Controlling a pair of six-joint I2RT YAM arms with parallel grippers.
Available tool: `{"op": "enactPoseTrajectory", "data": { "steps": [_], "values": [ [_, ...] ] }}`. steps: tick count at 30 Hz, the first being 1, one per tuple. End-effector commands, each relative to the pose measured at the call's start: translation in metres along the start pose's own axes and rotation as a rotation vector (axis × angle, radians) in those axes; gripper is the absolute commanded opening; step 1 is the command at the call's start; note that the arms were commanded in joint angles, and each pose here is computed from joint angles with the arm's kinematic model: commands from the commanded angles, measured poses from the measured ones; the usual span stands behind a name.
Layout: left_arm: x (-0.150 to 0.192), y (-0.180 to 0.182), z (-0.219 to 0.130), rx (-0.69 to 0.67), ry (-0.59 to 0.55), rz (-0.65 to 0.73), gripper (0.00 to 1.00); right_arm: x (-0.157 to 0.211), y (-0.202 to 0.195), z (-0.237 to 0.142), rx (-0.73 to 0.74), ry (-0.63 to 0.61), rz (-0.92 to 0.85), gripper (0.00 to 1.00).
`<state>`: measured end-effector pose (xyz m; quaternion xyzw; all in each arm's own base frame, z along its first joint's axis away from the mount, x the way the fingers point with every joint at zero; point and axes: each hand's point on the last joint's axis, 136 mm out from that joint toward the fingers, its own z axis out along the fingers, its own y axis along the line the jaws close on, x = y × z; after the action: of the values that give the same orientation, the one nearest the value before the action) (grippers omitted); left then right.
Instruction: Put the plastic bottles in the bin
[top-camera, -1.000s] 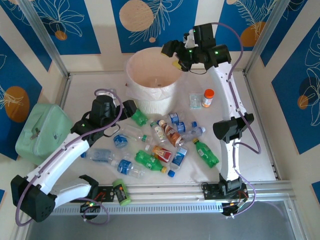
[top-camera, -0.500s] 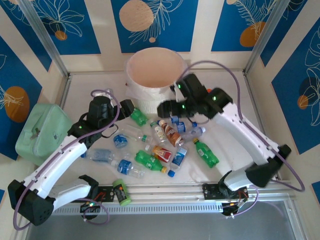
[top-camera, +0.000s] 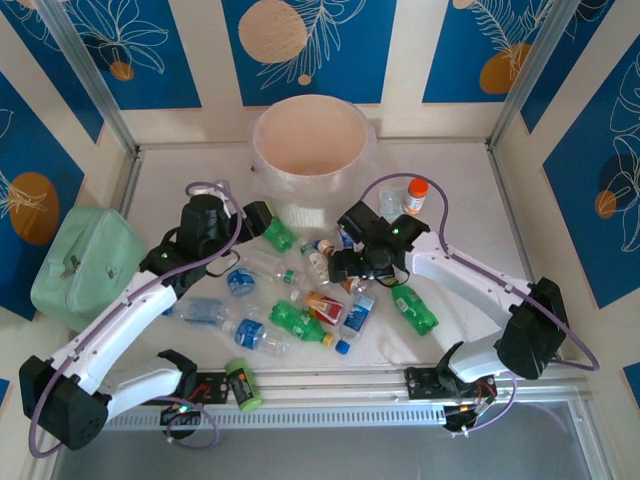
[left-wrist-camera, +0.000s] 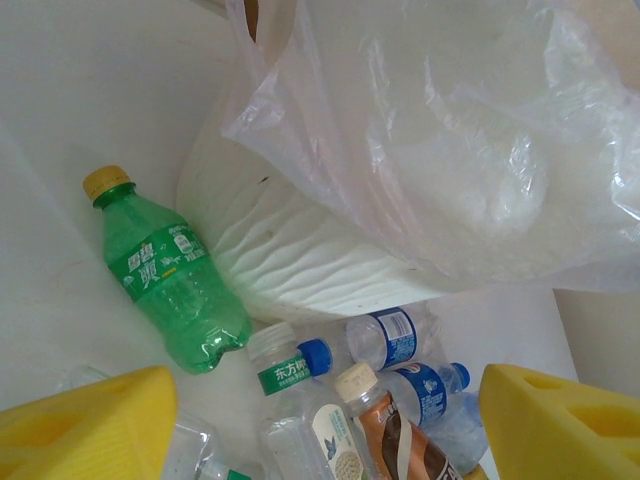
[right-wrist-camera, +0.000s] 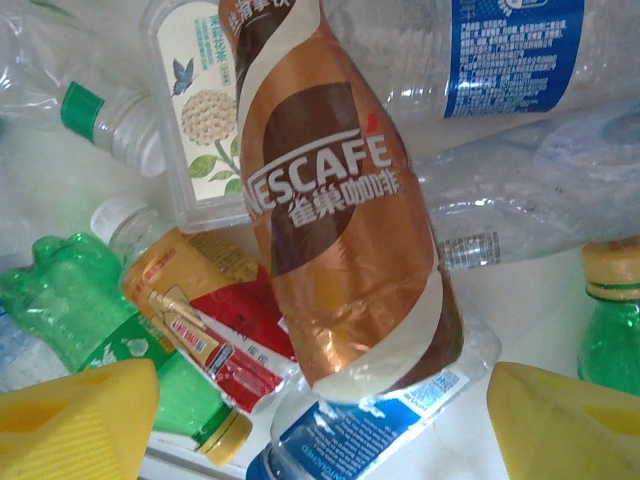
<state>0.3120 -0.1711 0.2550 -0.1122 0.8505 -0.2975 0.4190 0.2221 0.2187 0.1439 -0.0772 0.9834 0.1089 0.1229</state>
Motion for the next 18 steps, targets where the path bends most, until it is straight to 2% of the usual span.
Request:
{"op": "enactPoseTrajectory", "data": {
  "steps": [1,18],
  "values": [
    [-0.001,-0.007,-0.001,0.030,-0.001,-0.002,0.78,-0.004,-0.003,0.012,0.039,-0.004,-0.021,0.86],
    [0.002,-0.008,0.001,0.047,0.011,-0.017,0.79,0.008,-0.010,0.050,0.113,0.104,-0.024,0.82]
  ]
}}
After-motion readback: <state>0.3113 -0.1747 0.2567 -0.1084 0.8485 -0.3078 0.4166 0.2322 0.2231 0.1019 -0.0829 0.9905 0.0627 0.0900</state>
